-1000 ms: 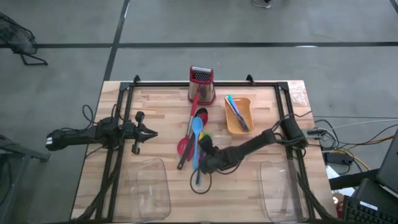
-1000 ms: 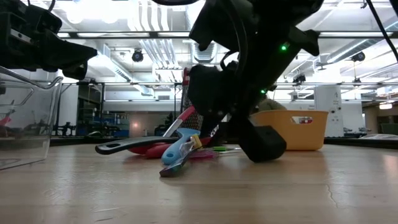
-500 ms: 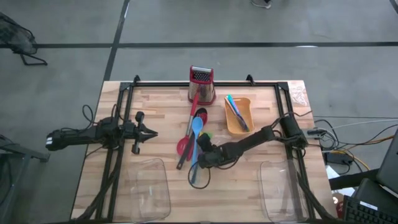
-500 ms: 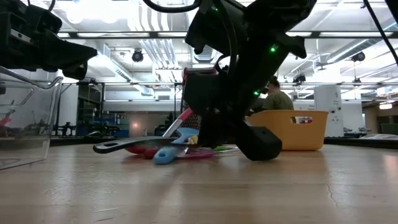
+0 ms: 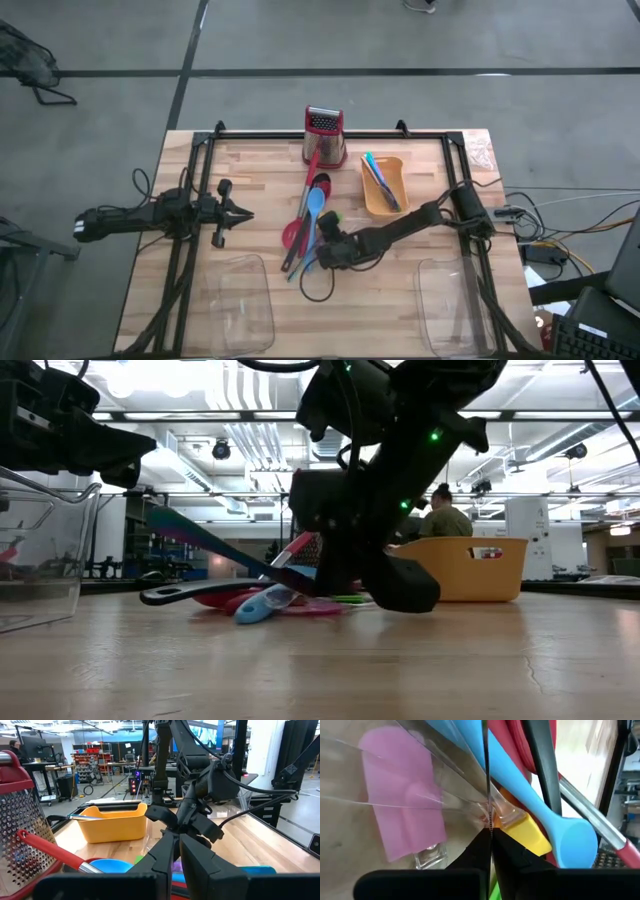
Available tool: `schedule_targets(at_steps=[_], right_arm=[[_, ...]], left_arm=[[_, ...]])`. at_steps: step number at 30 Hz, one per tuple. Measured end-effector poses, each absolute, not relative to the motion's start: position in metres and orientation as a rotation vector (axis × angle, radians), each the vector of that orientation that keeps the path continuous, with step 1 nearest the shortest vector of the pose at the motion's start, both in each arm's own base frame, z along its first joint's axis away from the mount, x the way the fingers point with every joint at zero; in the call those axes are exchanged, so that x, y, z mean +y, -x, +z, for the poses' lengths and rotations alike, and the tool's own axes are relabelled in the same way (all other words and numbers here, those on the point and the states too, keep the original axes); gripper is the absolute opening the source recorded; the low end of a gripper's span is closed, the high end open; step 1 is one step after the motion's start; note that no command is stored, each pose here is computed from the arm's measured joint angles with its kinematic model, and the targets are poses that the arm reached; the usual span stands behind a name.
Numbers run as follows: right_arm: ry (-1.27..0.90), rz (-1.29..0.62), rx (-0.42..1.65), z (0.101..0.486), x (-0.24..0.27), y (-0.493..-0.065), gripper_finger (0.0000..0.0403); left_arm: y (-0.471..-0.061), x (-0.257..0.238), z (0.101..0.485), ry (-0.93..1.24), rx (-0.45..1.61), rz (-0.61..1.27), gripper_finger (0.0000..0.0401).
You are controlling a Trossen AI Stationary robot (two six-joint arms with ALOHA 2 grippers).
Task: Pick & Place Kitchen Items
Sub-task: Put the blue table knife into the yellow bin
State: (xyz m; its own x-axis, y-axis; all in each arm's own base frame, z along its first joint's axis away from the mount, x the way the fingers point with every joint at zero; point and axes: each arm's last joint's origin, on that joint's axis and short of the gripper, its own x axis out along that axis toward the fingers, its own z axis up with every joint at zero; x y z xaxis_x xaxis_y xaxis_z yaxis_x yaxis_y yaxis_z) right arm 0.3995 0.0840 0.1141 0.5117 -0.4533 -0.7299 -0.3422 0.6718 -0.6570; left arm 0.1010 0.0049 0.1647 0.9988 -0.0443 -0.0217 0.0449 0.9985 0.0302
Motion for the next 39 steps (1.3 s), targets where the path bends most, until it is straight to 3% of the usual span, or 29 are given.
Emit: schedule_targets(at_steps=[21, 39], right_arm=[[0.540, -0.113, 1.016, 0.172, 0.081, -0.381, 0.0008], [0.448, -0.132, 1.150, 0.147, 0.068, -0.376, 0.0008]], left_arm=[[-0.101, 0.005, 0.165, -0.031, 0.022, -0.045, 0.0039], [-0.101, 0.005, 0.165, -0.031, 0.021, -0.045, 0.0039]])
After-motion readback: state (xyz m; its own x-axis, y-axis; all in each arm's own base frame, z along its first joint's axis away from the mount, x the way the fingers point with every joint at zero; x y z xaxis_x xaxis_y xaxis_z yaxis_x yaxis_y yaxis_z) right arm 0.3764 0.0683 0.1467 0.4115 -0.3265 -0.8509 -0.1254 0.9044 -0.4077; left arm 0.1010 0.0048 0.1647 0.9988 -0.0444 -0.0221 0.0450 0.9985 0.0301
